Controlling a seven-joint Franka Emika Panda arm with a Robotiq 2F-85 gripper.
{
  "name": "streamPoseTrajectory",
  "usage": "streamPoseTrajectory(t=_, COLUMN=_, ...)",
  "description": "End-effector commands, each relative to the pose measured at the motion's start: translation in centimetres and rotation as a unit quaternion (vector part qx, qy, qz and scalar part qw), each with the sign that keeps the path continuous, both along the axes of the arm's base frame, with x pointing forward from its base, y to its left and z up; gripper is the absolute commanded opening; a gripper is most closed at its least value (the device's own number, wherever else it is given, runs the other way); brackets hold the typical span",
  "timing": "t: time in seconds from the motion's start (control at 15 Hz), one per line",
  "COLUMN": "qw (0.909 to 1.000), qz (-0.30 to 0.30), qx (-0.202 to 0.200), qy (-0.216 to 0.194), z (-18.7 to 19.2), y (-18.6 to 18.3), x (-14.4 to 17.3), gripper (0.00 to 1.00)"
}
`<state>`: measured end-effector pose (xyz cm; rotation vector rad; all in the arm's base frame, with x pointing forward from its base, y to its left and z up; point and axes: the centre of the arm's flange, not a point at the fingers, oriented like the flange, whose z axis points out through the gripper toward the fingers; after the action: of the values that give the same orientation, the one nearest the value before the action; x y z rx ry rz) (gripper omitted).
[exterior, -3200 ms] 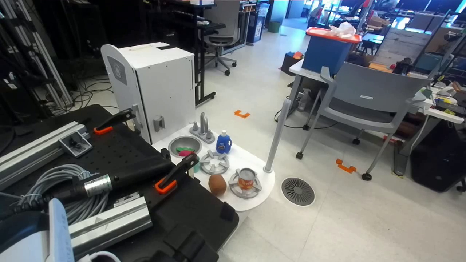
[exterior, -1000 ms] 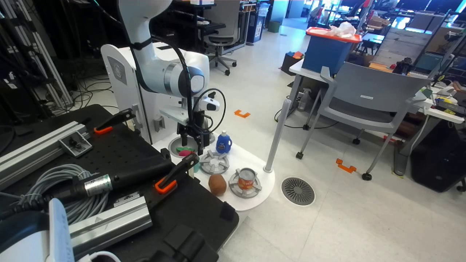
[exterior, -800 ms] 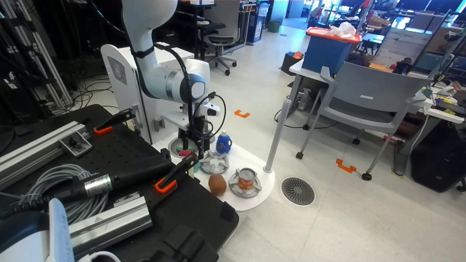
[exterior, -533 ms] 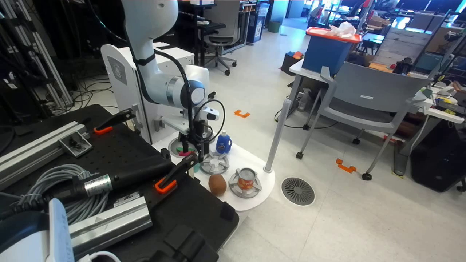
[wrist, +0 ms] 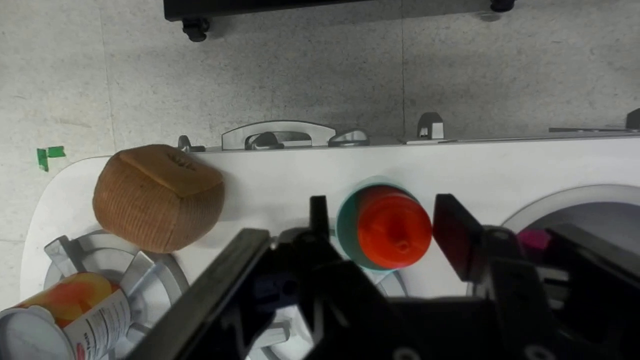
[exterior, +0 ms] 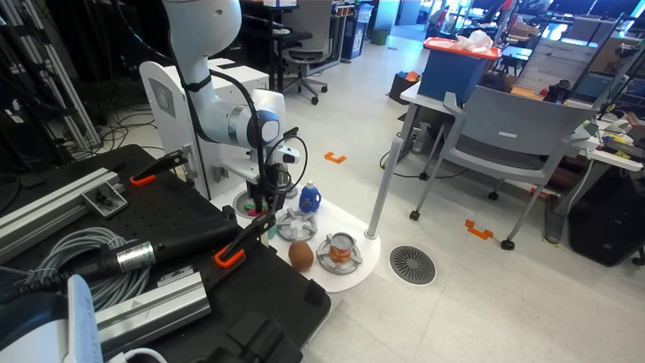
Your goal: Remove the ketchup bottle from the cup
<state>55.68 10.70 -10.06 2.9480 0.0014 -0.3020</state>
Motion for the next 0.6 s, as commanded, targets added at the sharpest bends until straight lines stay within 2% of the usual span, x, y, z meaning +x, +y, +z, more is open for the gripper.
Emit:
streamPoseTrajectory(t=0.0, qw=0.9999, qz=-0.001, qx=-0.012, qy=-0.007, z=-0.9, y=0.4, x=1.0, gripper=0.27)
streamPoseTrajectory(t=0.13, qw=0.9998, qz=-0.003, qx=-0.018, qy=-0.007, z=-1.2, y=0.3, x=1.5, gripper=0.12)
streamPoseTrajectory(t=0.4, qw=0.9998, qz=-0.007, qx=-0.02, qy=-0.004, z=0.0, y=0.6, x=1.7, gripper=0.11)
streamPoseTrajectory(t=0.53, qw=0.9999, qz=-0.01, qx=-0.011, qy=0.006, z=1.9, y=1.2, x=1.0, gripper=0.11)
